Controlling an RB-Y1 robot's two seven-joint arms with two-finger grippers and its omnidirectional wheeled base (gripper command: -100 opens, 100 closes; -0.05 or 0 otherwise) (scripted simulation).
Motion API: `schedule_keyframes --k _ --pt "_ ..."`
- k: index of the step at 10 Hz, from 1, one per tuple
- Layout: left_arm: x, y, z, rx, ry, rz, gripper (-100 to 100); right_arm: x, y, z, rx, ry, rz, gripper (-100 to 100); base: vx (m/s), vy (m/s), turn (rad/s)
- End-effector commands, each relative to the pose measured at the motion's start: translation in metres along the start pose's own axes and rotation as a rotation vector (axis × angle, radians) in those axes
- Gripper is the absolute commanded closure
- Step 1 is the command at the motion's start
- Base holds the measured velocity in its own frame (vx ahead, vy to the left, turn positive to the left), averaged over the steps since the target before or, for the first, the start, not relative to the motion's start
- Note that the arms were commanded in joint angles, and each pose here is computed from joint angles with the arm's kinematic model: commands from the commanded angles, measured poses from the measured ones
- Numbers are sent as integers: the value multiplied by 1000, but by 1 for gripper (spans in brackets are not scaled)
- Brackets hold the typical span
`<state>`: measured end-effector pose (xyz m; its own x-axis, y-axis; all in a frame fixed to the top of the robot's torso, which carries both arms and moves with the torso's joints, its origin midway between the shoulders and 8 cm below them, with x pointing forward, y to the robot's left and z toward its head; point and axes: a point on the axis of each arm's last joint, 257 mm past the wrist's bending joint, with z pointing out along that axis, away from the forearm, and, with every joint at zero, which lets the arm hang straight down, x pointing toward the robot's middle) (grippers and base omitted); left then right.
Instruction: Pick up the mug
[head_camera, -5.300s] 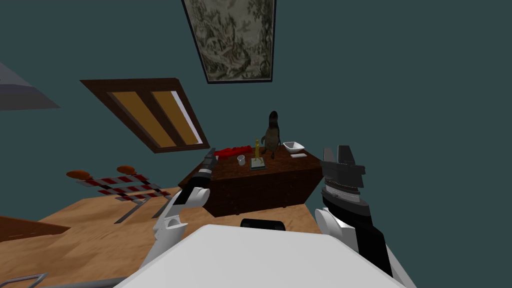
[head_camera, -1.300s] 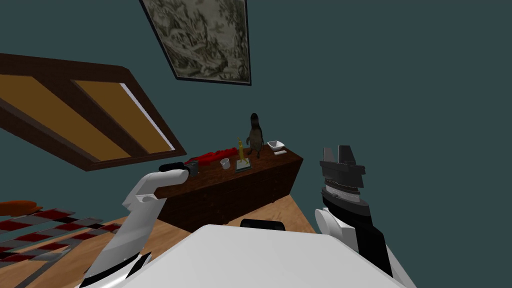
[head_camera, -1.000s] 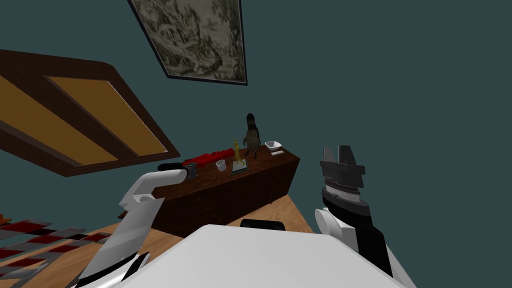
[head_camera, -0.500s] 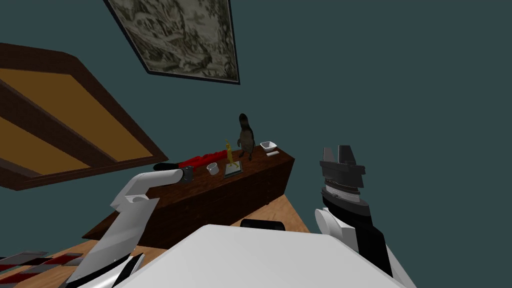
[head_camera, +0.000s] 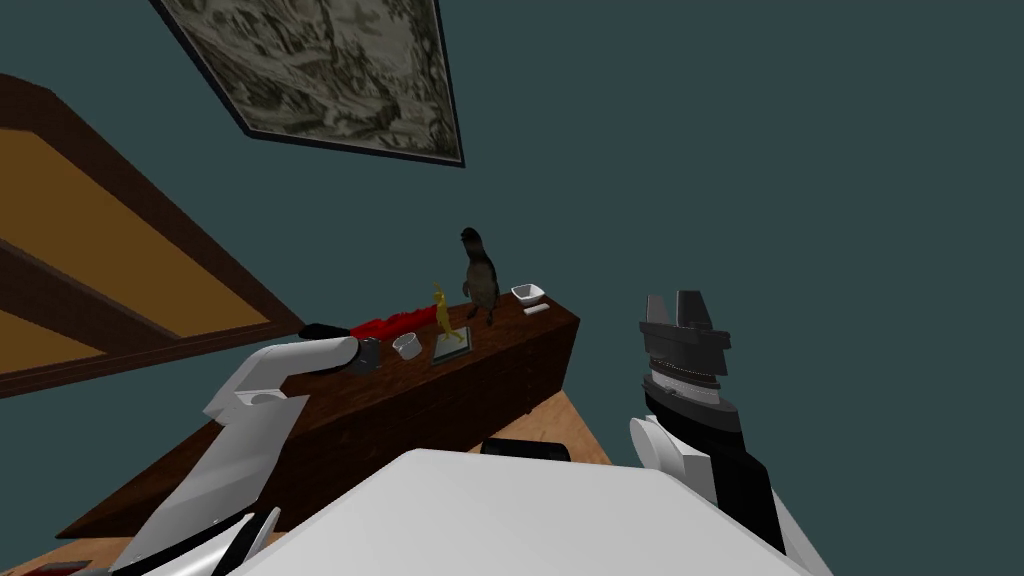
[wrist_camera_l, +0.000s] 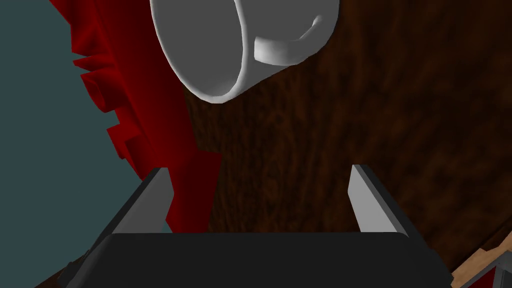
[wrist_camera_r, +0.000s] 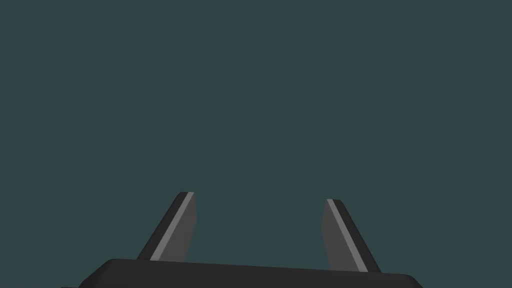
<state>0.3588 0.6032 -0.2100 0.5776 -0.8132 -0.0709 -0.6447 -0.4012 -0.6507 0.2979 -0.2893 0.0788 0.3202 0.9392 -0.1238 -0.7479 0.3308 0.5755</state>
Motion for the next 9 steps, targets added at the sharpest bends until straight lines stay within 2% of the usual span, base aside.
schedule_keyframes --k 1,4,6,7,8,9 --pt "-8 10 -1 -50 -13 -28 -100 0 0 0 0 0 0 0 85 -80 -125" --pt "-21 20 -5 -115 -33 -66 -100 0 0 0 0 0 0 0 76 -86 -92" --pt "-22 21 -5 -117 -34 -68 -100 0 0 0 0 0 0 0 31 -37 -30" --pt "-22 21 -6 -121 -35 -69 0 0 0 0 0 0 0 0 0 0 0" --pt "-22 24 3 -121 -35 -71 -100 0 0 0 0 0 0 0 10 12 -6" --pt "-22 26 7 -121 -35 -71 -100 0 0 0 0 0 0 0 15 23 -11"
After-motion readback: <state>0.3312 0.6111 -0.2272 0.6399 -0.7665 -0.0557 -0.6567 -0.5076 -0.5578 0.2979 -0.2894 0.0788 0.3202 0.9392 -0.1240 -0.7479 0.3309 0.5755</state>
